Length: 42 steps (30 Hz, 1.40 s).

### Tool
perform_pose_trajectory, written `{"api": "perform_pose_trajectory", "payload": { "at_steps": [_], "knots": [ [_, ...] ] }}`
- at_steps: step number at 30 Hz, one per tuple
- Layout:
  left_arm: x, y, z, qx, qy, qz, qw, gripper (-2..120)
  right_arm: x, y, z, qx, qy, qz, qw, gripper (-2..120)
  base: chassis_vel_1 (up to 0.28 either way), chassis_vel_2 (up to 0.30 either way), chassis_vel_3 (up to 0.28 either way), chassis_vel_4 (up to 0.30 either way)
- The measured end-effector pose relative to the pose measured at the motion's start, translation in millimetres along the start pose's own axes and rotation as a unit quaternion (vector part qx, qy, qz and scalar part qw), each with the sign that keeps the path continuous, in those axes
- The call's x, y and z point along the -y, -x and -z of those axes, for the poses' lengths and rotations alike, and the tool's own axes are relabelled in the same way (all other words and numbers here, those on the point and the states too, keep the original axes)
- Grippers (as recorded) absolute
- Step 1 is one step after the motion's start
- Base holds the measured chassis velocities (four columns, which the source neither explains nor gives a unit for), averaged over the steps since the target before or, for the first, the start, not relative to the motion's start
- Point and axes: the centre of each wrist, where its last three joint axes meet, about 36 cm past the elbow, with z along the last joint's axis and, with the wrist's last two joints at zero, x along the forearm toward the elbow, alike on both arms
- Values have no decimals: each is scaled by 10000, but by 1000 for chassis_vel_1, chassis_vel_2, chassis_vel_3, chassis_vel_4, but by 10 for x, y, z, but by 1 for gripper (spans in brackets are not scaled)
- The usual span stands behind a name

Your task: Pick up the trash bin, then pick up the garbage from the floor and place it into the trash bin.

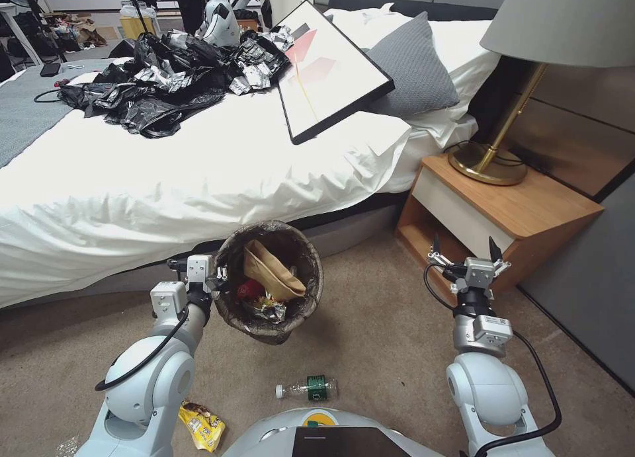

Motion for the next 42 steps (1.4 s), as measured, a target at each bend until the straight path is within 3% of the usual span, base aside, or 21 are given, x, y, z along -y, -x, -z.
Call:
{"api": "perform_pose_trajectory", "payload": {
  "at_steps": [11,28,42],
  "knots": [
    [-10,3,-3,-5,28,2,10000,0,-56,-7,-3,-62,63,56,9999,100,58,-44,-48,57],
    [-7,-5,-2,20,13,-2,10000,0,-80,18,-12,-101,236,-6,9997,100,209,-214,-204,200],
    [9,-14,23,44,-272,-71,9996,0,-91,3,-30,-166,229,26,9996,100,-5,-3,-5,3]
  ]
}}
